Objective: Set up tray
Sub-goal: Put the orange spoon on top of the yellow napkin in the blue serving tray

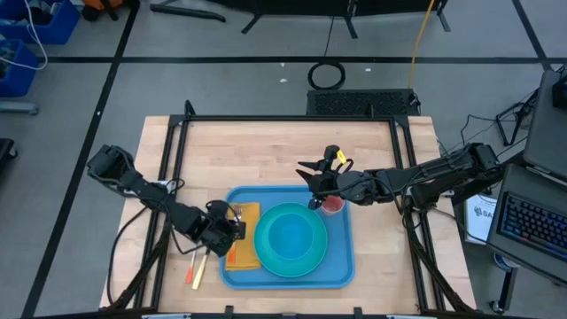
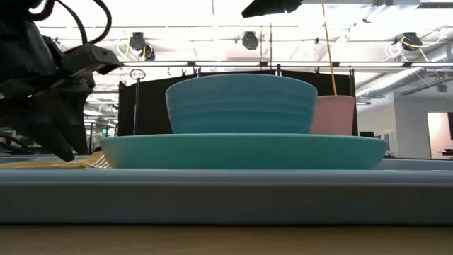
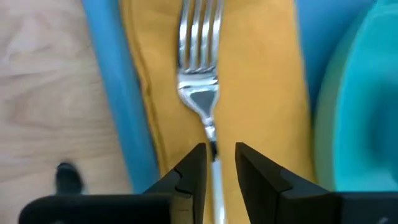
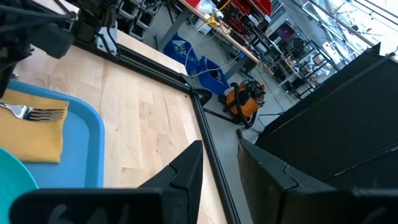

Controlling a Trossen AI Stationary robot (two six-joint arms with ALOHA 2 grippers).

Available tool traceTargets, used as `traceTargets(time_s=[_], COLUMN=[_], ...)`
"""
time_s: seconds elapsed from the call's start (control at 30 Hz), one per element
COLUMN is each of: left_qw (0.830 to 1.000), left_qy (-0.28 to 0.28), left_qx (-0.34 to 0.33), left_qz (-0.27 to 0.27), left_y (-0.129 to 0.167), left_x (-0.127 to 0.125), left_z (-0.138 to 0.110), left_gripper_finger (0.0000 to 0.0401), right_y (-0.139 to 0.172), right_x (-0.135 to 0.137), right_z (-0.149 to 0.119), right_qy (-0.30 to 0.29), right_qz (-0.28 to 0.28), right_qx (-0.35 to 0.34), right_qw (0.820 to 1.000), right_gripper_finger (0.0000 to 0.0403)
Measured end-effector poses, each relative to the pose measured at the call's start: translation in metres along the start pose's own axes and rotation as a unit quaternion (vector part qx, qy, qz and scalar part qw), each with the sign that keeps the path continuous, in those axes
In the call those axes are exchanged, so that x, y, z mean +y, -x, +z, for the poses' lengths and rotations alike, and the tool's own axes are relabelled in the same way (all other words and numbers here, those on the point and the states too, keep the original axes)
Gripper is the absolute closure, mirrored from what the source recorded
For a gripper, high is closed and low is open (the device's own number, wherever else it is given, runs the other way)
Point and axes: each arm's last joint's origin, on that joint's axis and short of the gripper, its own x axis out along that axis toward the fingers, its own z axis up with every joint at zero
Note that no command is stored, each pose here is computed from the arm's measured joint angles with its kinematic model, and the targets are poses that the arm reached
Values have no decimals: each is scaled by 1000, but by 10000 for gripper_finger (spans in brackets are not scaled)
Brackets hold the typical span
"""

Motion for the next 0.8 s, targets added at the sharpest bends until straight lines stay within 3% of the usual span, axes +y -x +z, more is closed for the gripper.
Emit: traceTargets(time_s=[0.2,0.47,0.73,0.8], left_qw=[998,982,968,963], left_qy=[-39,-107,-125,-129], left_qx=[-45,-130,-173,-184], left_qz=[-29,-85,-132,-145], left_y=[3,15,25,27], left_x=[1,5,11,12], left_z=[-5,-19,-33,-36], left_gripper_finger=[313,313,313,313], right_y=[0,0,0,0], right_x=[0,2,2,3], right_z=[0,1,1,2], right_qy=[-2,-8,-22,-28], right_qz=[0,31,33,57], right_qx=[0,-20,-20,-32], right_qw=[1000,999,999,997], right_gripper_finger=[312,312,312,312])
